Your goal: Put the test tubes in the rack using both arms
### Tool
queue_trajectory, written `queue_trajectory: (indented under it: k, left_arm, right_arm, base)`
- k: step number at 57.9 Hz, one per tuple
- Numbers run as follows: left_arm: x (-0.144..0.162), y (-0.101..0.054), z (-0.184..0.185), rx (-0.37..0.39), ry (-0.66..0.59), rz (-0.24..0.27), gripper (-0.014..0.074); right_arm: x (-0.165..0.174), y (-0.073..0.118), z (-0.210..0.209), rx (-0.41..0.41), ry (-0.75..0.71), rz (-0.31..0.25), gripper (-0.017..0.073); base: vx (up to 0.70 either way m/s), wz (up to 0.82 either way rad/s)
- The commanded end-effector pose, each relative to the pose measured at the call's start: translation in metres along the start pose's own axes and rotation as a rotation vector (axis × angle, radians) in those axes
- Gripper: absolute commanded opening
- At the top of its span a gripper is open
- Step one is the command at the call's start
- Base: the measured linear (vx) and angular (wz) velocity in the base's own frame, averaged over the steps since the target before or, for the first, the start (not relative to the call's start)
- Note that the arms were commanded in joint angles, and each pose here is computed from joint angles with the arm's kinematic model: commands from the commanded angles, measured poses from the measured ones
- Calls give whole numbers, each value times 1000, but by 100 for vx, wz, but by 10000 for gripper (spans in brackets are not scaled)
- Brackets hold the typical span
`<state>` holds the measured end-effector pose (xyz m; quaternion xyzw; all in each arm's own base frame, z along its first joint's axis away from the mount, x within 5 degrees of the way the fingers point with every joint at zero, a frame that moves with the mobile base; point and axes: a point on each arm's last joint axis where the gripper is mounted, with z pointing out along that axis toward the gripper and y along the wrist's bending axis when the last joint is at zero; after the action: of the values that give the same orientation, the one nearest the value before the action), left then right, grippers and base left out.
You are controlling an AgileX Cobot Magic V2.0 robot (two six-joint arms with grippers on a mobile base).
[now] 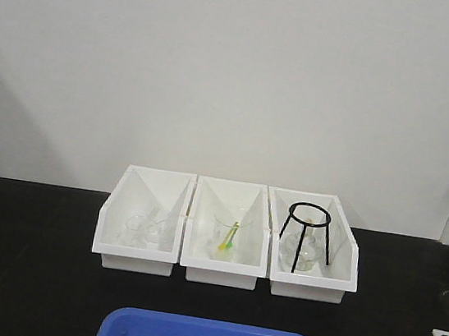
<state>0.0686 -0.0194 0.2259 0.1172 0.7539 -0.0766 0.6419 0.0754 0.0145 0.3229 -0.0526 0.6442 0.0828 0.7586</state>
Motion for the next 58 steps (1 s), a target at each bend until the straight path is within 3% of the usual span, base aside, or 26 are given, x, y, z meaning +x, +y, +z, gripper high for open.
queue_trajectory:
  k: [1,13,33,58]
  left_arm:
    - [6,2,-6,-44,-112,-8,-15]
    - [42,2,-8,-64,-115,-20,-15]
    - [55,1,-7,-52,35,-25,-15]
    - [56,1,-7,-52,40,-26,-15]
  right_arm:
    - [-12,4,1,-41,-55,-14,-4]
    - [-12,4,1,-41,-55,-14,-4]
    - [-12,4,1,-41,-55,-14,-4]
    - [-12,4,1,-41,-55,-14,-4]
  base:
    - [0,0]
    - [0,0]
    - [0,0]
    - [0,0]
